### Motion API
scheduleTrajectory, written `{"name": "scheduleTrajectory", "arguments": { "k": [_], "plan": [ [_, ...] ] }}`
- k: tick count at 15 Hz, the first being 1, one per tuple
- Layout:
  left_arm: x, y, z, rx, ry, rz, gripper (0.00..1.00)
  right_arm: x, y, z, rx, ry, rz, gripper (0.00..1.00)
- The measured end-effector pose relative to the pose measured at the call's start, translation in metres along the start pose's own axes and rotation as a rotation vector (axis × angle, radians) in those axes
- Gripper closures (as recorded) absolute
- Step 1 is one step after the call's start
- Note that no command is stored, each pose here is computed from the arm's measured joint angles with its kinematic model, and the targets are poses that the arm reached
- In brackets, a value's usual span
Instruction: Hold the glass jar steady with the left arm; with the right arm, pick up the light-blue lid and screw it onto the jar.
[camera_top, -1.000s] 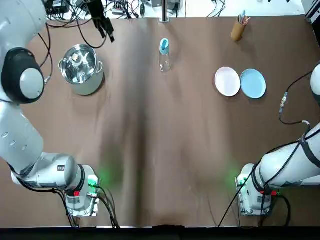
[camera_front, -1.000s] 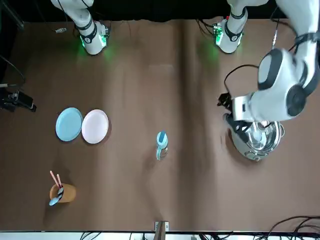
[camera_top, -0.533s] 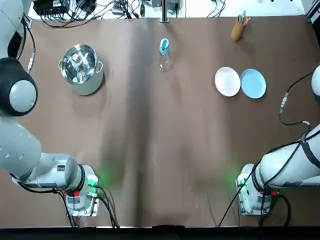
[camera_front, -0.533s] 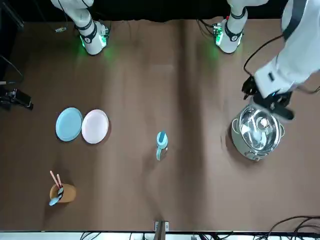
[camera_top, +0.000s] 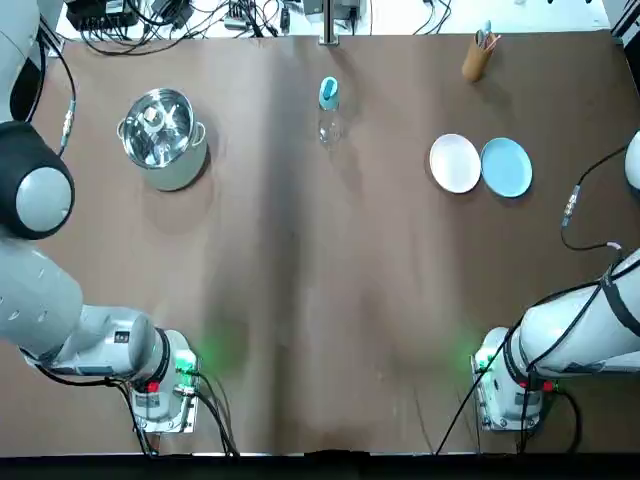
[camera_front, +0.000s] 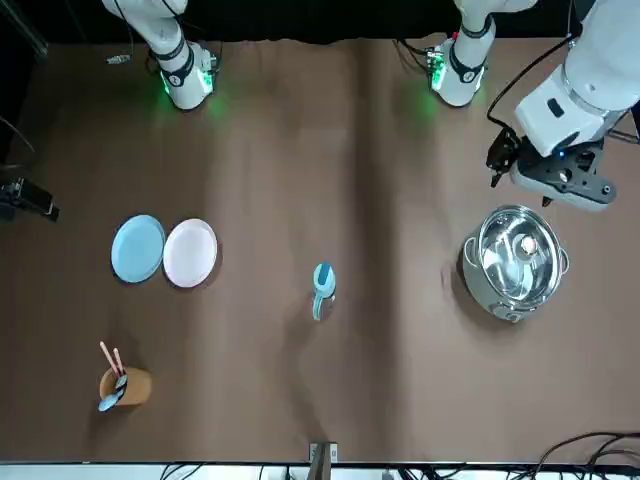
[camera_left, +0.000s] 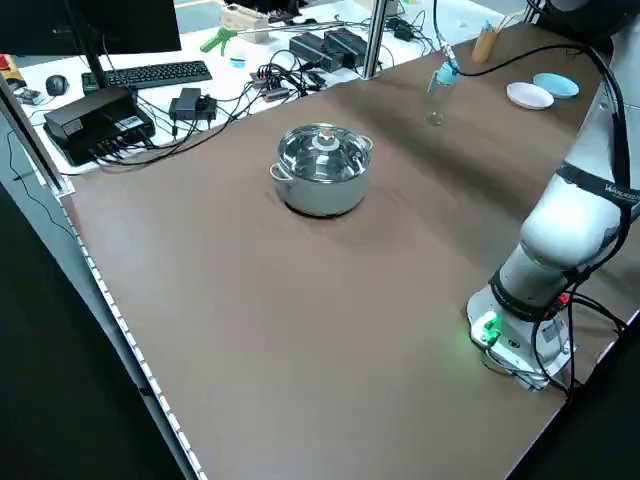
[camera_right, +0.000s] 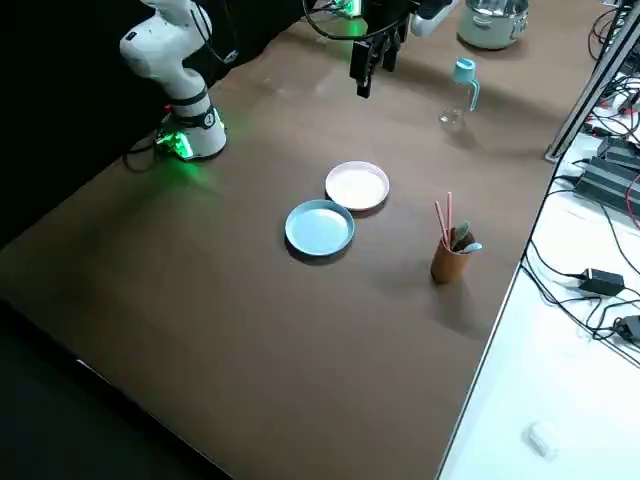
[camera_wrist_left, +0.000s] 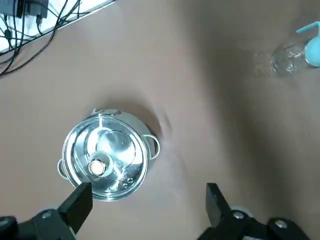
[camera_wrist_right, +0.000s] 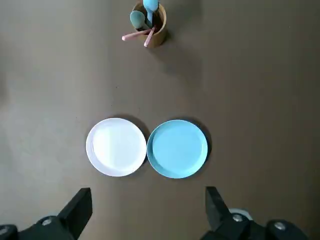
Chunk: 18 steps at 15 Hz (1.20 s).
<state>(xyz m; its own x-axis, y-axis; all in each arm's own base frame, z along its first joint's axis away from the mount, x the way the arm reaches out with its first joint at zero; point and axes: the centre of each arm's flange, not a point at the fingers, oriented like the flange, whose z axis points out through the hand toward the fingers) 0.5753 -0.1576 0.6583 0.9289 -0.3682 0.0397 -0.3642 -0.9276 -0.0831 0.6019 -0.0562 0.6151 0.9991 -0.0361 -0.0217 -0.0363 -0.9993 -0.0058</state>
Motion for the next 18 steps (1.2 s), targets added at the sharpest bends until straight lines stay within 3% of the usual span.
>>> {"name": "scheduleTrajectory", "arguments": {
  "k": [4, 7, 9, 18],
  "plan": [
    [0.003, -0.015, 0.013, -0.001, -0.022, -0.045, 0.00, 0.000, 0.000, 0.000, 0.000, 0.000, -0.002, 0.00],
    [0.010, -0.043, 0.021, -0.005, 0.015, -0.276, 0.00, 0.000, 0.001, 0.000, 0.000, 0.000, -0.002, 0.00],
    [0.010, -0.050, 0.020, -0.018, 0.030, -0.353, 0.00, 0.000, 0.001, 0.000, 0.000, 0.000, -0.002, 0.00],
    [0.016, -0.062, 0.040, -0.025, 0.001, -0.381, 0.00, 0.000, 0.001, 0.000, 0.000, 0.000, -0.003, 0.00]
  ]
}}
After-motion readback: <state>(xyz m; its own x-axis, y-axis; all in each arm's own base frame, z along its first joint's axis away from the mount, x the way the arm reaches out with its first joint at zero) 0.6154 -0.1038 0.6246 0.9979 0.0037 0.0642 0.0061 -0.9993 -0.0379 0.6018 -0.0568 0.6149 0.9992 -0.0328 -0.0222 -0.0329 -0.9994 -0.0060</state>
